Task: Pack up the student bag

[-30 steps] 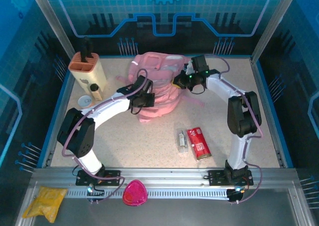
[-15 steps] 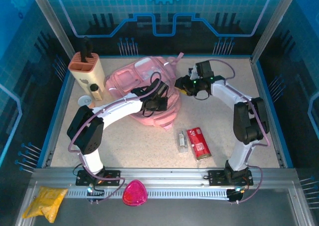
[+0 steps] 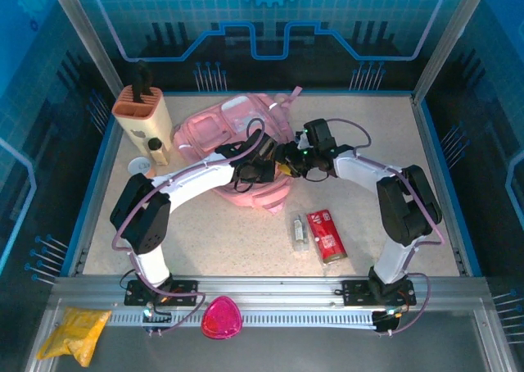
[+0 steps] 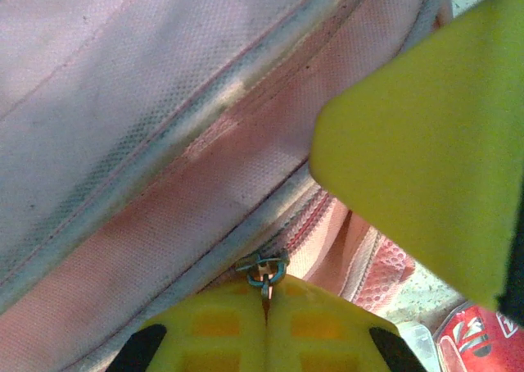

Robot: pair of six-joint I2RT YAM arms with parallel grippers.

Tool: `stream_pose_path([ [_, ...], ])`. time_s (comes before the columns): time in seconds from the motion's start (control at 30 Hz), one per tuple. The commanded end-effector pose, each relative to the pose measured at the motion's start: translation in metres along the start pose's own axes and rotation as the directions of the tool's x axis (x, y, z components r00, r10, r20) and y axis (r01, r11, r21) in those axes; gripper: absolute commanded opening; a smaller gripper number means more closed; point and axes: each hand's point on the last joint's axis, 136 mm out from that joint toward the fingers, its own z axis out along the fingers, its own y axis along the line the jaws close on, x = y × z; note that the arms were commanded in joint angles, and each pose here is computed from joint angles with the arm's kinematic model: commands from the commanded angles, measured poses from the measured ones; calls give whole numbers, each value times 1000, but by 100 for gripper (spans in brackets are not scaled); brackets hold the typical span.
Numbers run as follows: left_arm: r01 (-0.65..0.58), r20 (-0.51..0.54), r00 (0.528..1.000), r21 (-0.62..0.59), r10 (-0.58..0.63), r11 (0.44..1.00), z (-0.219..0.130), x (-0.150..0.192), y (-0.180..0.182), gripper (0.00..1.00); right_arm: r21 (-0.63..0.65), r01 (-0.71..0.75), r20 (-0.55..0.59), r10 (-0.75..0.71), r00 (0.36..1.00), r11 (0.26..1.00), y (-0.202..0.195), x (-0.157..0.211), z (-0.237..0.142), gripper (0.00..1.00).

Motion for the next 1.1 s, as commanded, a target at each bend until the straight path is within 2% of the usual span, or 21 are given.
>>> stream_pose_path([
  [0.0,15,13,1000,22,-15,1000,-4,-5,-2,0,-12,16,26,-15,1000,1000,18,-1,1,49],
  [0.1,13,19,1000,26,-13,1000,-3,-8,-4,0,6,0,-2,0,1000,1000,11,5,15,39],
  [0.27,4,4,1000,8,-4,1000,-8,-5,-1,0,-19,-26,34,27,999,999,10,-4,13,18],
  [0.37,-8,6,1000,7,8,1000,-15,0,4,0,39,8,96,-12,995,999,10,-18,0,1],
  [0.53,-14,-28,1000,-75,12,997,-17,20,29,0,29,-11,151,7,989,1000,5,-37,-18,0],
  [0.73,12,-52,999,-110,-17,994,-15,41,50,0,29,-22,216,15,976,999,-1,-55,-37,0],
  [0.9,63,-40,997,-170,-71,984,-17,50,84,0,9,-36,236,33,971,999,-6,-65,-51,0],
  [1.07,100,45,995,-238,-92,966,-14,41,129,0,20,-5,235,0,972,1000,-6,-62,-55,0],
])
